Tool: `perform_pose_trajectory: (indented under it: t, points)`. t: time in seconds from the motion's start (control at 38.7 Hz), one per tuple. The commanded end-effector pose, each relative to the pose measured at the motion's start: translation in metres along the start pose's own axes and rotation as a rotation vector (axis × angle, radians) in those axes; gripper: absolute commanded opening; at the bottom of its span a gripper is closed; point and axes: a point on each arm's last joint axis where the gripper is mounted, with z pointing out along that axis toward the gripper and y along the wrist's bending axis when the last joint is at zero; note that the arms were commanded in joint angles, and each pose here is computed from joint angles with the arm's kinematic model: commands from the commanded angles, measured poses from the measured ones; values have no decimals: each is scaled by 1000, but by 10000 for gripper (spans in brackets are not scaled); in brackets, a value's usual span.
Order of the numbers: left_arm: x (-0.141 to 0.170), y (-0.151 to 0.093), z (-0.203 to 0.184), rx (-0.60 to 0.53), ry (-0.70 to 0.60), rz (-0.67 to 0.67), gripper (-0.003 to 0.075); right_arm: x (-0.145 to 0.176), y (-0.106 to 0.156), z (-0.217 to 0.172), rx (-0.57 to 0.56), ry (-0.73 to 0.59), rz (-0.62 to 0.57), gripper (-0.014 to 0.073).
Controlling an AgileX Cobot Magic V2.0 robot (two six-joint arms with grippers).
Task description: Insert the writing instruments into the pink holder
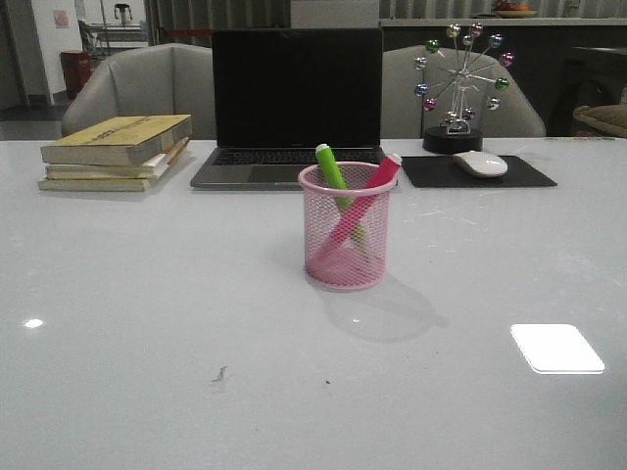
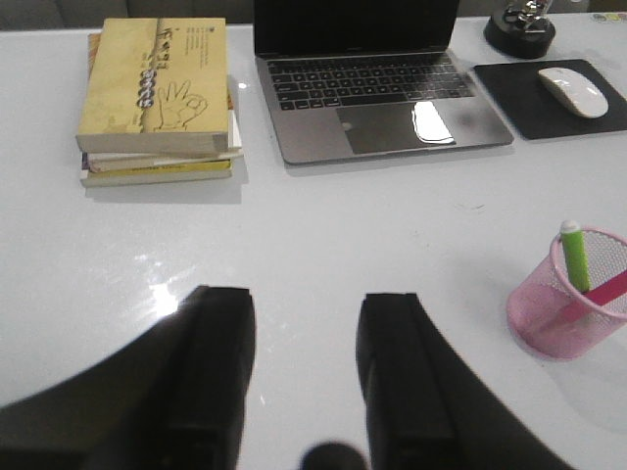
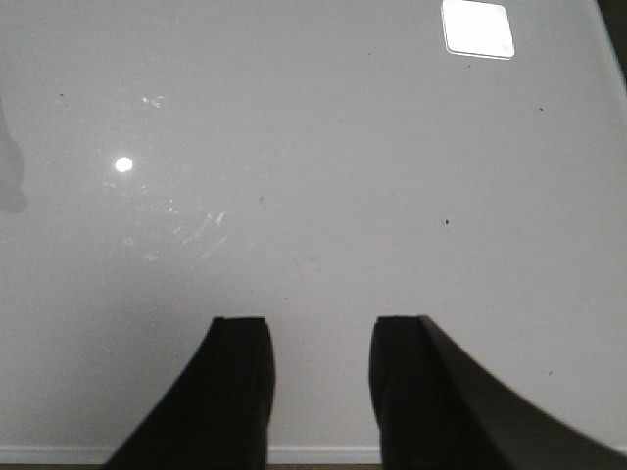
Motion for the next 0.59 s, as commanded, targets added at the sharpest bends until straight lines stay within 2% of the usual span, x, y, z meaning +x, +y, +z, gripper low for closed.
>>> perform_pose_trajectory:
  t: [0.0, 0.18, 0.47, 0.57]
  points:
    - [9, -6, -24, -59, -139, -42, 329, -13, -2, -7, 13, -103, -10, 376]
    - [44, -13, -40, -97, -181, -59, 329, -14, -2, -7, 12, -108, -10, 376]
    - [48, -21, -59, -106, -254, -45, 329, -13, -2, -7, 12, -107, -10, 372]
    - [48, -21, -59, -102, -257, -53, 328, -13, -2, -7, 12, -106, -10, 323]
